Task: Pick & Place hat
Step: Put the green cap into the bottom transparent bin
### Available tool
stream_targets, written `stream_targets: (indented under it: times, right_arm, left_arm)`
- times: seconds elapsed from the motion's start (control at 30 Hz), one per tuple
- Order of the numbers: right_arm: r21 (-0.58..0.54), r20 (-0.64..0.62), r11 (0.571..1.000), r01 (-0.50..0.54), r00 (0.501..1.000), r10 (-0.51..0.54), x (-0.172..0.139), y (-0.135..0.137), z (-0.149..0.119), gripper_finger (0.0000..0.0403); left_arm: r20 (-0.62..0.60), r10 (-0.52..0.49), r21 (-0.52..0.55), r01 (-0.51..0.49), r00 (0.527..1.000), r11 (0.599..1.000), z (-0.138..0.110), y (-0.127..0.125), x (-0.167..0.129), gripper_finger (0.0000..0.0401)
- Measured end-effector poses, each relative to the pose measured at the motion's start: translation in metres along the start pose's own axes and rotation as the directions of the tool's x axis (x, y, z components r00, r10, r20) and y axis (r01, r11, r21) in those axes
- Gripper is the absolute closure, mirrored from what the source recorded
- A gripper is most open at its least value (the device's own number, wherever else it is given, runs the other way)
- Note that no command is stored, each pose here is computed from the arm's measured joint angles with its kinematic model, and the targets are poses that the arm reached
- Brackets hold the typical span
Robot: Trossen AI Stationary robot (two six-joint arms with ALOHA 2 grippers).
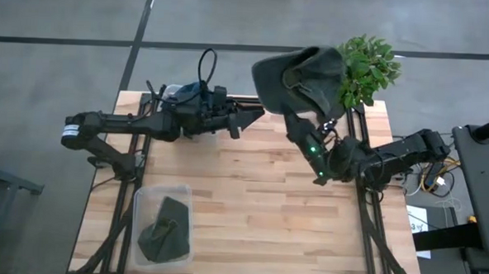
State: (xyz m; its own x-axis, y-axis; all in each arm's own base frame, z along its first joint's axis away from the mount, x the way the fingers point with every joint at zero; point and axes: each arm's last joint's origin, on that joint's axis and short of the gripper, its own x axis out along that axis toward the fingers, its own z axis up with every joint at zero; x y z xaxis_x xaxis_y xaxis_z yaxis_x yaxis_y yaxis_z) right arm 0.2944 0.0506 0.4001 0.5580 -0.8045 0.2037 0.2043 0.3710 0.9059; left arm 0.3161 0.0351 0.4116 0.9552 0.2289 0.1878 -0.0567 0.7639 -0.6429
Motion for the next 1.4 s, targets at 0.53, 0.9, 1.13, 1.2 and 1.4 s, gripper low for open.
stream_targets:
  times: [0.53, 0.9, 1.13, 1.2, 1.4]
  right_arm:
    - [0.008, -0.012, 1.0, -0.021, 1.0, 0.021, 0.009, -0.005, -0.008, 0.0391]
    - [0.043, -0.051, 0.998, -0.053, 0.997, 0.055, 0.01, -0.008, -0.016, 0.039]
    - [0.017, -0.066, 0.997, -0.073, 0.995, 0.074, 0.01, -0.007, -0.017, 0.039]
    - [0.016, -0.069, 0.997, -0.076, 0.995, 0.077, 0.01, -0.007, -0.017, 0.039]
    - [0.014, -0.073, 0.997, -0.079, 0.994, 0.079, 0.01, -0.007, -0.017, 0.0389]
  left_arm:
    - [0.003, -0.045, 0.003, 0.045, 0.999, 0.999, 0.004, -0.002, -0.002, 0.0263]
    - [-0.044, -0.091, -0.012, 0.091, 0.995, 0.996, 0.004, -0.001, -0.001, 0.0379]
    - [-0.056, -0.111, -0.013, 0.11, 0.992, 0.994, 0.011, 0.003, -0.002, 0.0395]
    - [-0.06, -0.117, -0.021, 0.116, 0.991, 0.993, 0.012, 0.005, -0.003, 0.0396]
    - [-0.069, -0.129, -0.042, 0.126, 0.989, 0.991, 0.014, 0.005, -0.003, 0.0396]
